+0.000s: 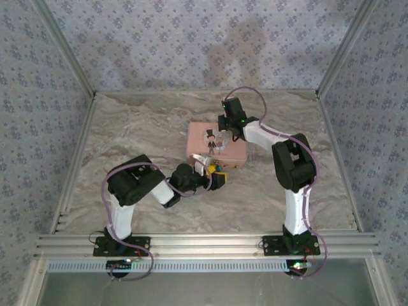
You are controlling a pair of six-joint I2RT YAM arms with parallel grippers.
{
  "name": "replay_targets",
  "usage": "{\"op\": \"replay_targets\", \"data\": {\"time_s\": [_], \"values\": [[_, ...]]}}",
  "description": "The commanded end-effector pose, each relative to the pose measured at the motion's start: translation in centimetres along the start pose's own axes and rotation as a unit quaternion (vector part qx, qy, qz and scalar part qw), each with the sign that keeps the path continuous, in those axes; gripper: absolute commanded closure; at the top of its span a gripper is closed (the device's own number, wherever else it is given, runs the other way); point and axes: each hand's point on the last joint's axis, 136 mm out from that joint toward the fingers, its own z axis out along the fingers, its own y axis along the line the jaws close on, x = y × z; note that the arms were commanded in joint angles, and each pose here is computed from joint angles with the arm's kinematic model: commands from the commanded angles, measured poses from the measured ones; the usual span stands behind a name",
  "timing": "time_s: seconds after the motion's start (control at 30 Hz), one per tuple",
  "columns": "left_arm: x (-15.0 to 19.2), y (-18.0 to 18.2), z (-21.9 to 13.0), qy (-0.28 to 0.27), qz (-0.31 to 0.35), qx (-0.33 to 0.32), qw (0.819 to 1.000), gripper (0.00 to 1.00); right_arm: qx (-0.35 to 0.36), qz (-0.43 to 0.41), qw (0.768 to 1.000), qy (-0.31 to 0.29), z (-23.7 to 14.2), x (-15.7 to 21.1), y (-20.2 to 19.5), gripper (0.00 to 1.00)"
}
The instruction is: Unlock the padlock with the key
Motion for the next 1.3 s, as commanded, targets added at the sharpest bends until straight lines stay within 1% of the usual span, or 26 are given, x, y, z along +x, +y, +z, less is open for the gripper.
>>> {"op": "replay_targets", "data": {"time_s": [0.0, 0.1, 0.27, 0.3, 0.37, 0.4, 0.43, 0.5, 0.57, 0.7, 0.8, 0.93, 1.07, 1.17, 1.27], "values": [[-4.1, -1.5, 0.3, -0.068, -0.003, 0.031, 0.997, 0.17, -0.025, -0.024, 0.994, 0.1, -0.1, 6.4, 1.8, 1.0], [-4.6, -1.8, 0.1, -0.073, -0.011, 0.035, 0.997, 0.16, -0.026, -0.023, 0.994, 0.1, 0.0, 6.6, 1.7, 1.0], [-5.0, -2.2, 0.3, -0.075, -0.021, 0.043, 0.996, 0.19, -0.03, -0.018, 0.994, 0.099, 0.1, 6.7, 1.9, 1.0], [-5.0, -2.3, 0.5, -0.073, -0.024, 0.048, 0.996, 0.2, -0.03, -0.019, 0.994, 0.099, 0.0, 6.8, 1.9, 1.0], [-4.9, -2.5, 0.9, -0.069, -0.03, 0.056, 0.996, 0.25, -0.031, -0.018, 0.994, 0.099, 0.0, 6.8, 1.9, 1.0], [-4.8, -2.4, 1.1, -0.067, -0.037, 0.057, 0.995, 0.26, -0.031, -0.019, 0.994, 0.099, 0.0, 6.7, 2.0, 1.0], [-4.7, -2.4, 1.3, -0.065, -0.04, 0.057, 0.995, 0.24, -0.031, -0.019, 0.995, 0.097, 0.0, 6.6, 1.9, 1.0], [-4.4, -2.2, 1.5, -0.065, -0.042, 0.053, 0.996, 0.18, -0.031, -0.019, 0.995, 0.097, -0.1, 6.6, 1.9, 1.0], [-4.3, -2.1, 1.6, -0.064, -0.044, 0.051, 0.996, 0.16, -0.032, -0.02, 0.995, 0.096, -0.2, 6.5, 1.9, 1.0], [-4.0, -1.5, 1.8, -0.067, -0.055, 0.037, 0.996, 0.16, -0.033, -0.019, 0.995, 0.096, -0.2, 6.6, 2.0, 1.0], [-4.2, -1.0, 2.2, -0.08, -0.073, 0.021, 0.994, 0.15, -0.033, -0.018, 0.995, 0.095, -0.4, 6.6, 2.1, 1.0], [-4.1, -0.6, 2.4, -0.089, -0.07, -0.007, 0.994, 0.16, -0.03, -0.016, 0.996, 0.084, -1.3, 5.5, 1.9, 1.0], [-3.3, 1.1, 1.2, -0.093, -0.062, -0.056, 0.992, 0.14, -0.032, -0.019, 0.997, 0.068, -2.5, 4.2, 1.7, 1.0], [-3.2, 1.3, 0.7, -0.105, -0.061, -0.063, 0.991, 0.12, -0.032, -0.019, 0.997, 0.065, -2.8, 3.8, 1.7, 1.0], [-3.2, 1.9, 0.8, -0.115, -0.06, -0.089, 0.988, 0.12, -0.029, -0.015, 0.997, 0.064, -3.0, 4.0, 1.8, 1.0]]}}
